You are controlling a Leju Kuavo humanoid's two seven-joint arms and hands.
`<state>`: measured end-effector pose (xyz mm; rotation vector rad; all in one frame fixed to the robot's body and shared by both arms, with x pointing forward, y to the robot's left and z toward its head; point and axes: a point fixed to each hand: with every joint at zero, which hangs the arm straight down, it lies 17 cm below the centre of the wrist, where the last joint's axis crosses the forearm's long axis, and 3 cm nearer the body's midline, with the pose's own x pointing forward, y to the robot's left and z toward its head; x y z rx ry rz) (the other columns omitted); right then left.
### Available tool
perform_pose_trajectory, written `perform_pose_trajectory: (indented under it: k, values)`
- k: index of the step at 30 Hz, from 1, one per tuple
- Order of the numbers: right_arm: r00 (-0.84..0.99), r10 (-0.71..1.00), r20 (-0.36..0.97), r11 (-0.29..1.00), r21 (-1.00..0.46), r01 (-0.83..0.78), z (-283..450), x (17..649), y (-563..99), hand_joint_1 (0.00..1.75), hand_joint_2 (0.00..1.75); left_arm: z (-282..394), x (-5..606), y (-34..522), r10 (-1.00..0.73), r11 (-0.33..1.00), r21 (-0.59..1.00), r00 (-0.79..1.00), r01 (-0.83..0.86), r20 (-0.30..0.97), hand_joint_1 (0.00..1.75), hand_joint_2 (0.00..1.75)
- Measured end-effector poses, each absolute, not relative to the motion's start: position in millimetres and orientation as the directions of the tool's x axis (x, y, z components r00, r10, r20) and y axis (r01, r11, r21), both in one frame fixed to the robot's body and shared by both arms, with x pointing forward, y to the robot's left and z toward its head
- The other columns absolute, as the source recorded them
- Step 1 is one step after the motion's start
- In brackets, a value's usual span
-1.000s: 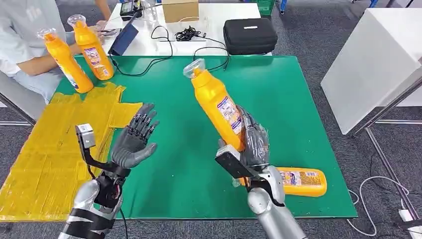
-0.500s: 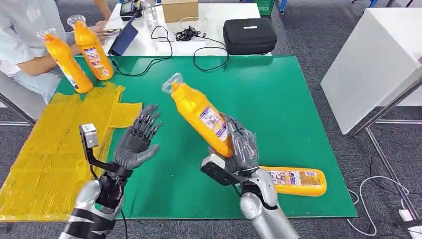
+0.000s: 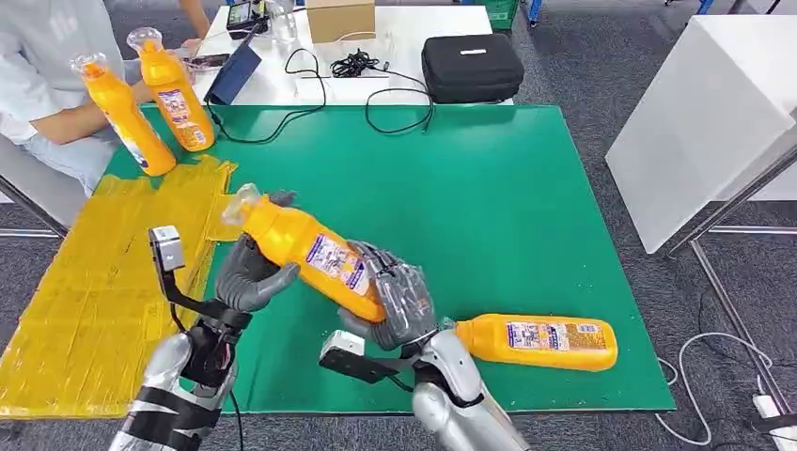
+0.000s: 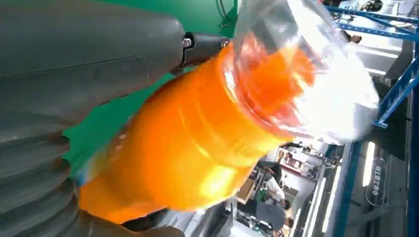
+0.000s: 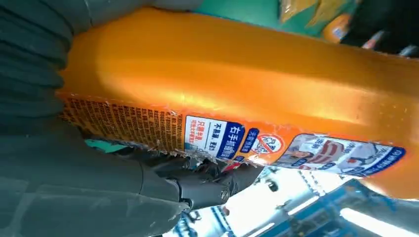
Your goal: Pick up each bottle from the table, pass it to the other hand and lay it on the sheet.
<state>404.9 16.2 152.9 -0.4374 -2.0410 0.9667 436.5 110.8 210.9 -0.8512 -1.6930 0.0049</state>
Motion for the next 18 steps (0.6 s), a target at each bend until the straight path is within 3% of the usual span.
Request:
perform_pose_trajectory:
  k: [18]
  values:
    - [-0.620, 0.588, 0.519, 0.629, -0.776, -0.054, 145, 400, 29, 1.66, 1.75, 204, 440, 113, 0.537, 0.733, -0.446, -0.034, 0.514, 0.843, 0.00, 1.75]
